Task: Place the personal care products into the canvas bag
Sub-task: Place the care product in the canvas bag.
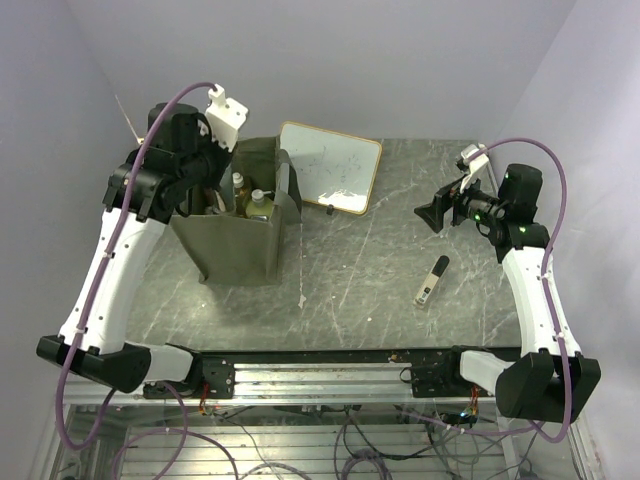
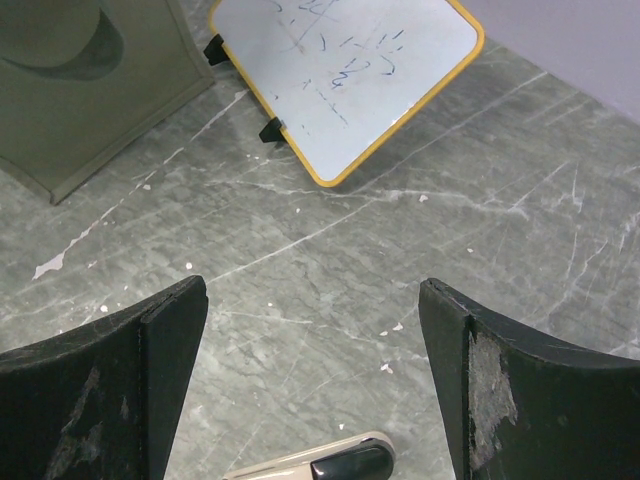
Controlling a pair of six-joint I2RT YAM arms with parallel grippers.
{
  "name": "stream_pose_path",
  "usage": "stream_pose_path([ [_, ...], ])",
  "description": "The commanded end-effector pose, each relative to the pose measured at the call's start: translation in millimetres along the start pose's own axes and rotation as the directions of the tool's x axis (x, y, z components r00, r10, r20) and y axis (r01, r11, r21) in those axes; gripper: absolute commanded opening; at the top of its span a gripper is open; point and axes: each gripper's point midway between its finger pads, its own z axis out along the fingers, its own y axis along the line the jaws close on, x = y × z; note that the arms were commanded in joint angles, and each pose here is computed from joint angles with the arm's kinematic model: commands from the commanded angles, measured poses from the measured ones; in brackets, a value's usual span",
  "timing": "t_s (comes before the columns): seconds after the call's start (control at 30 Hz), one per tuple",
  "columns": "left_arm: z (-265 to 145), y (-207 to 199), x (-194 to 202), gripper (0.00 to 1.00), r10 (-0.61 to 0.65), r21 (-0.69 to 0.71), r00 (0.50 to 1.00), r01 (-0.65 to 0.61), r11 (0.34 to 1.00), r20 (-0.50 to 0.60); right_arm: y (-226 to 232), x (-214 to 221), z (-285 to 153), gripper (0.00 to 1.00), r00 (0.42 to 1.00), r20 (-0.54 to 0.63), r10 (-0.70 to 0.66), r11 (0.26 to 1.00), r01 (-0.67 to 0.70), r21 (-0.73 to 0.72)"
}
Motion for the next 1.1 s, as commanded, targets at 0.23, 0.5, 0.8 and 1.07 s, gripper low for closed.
stream_pose_path([
  [0.23,-12,26,-99,0.07,-0.068,-0.05,0.943,0.088,0.995,0.326,1,5,1,0.87,1.0,-0.009,0.005,1.0,-0.005,-0.012],
  [0.5,25,28,-121,0.07,-0.133,-0.024,0.909,0.155,0.988,0.394,0,6,1,0.87,1.0,-0.011,0.004,1.0,-0.004,-0.01],
  [0.8,56,16,-100,0.07,-0.127,-0.007,0.903,0.142,0.99,0.41,0,7,2,0.87,1.0,-0.014,0.005,1.0,-0.005,-0.011],
  [1.07,78,0,-69,0.07,-0.148,0.024,0.911,0.15,0.988,0.385,0,8,2,0.88,1.0,-0.015,0.007,1.0,-0.007,-0.011],
])
